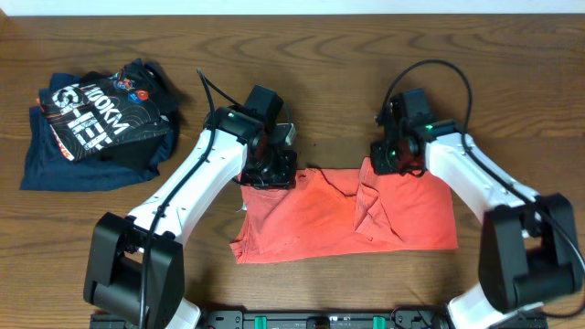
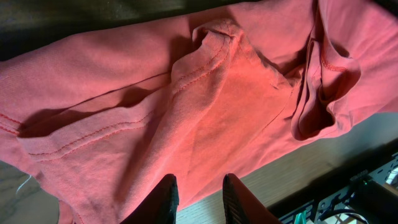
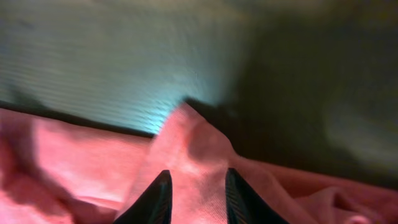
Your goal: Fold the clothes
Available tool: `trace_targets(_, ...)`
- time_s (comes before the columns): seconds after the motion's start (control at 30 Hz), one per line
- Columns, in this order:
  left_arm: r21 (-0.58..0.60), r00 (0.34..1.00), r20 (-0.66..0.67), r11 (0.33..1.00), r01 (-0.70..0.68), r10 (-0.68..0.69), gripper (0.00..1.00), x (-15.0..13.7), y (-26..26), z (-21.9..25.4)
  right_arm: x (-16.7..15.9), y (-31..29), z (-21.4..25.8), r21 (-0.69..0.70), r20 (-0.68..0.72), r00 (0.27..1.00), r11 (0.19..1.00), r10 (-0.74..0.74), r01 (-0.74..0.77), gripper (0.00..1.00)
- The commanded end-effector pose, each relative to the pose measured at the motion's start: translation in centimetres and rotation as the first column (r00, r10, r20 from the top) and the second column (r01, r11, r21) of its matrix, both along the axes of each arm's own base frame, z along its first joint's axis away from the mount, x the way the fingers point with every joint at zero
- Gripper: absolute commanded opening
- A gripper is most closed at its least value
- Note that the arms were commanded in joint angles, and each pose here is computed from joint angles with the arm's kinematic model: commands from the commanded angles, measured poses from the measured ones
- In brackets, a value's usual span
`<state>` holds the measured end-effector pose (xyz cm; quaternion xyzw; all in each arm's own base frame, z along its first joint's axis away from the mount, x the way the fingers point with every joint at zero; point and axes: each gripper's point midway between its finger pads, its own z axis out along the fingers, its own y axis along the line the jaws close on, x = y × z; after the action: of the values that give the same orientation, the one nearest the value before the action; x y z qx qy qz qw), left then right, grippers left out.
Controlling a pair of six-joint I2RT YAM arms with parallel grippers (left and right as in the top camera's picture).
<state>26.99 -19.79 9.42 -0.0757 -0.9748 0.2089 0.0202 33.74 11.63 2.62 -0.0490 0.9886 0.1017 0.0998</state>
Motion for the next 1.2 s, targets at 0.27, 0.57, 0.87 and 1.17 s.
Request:
trace_targets(0.27,0.007,1.0,0.028,1.0,0.011,-0.011,0.27,0.5,0.1,0.4,-4.7,4.6,-1.9,0.101,-0.191,0.974,0.99,0.12,-0.102,0.29)
trace_targets(0.57,0.007,1.0,0.028,1.0,0.011,-0.011,0.27,0.5,0.1,0.4,-3.9,3.1,1.1,0.068,-0.111,0.99,0.995,0.085,-0.078,0.31)
trace_targets(0.87,0.007,1.0,0.028,1.0,0.011,-0.011,0.27,0.5,0.1,0.4,-5.9,4.7,2.3,0.126,-0.148,0.98,0.985,0.134,-0.115,0.31)
trace_targets(1.17,0.007,1.0,0.028,1.0,0.011,-0.011,0.27,0.5,0.1,0.4,-7.5,2.8,1.2,-0.079,-0.191,0.976,0.989,0.106,-0.123,0.33)
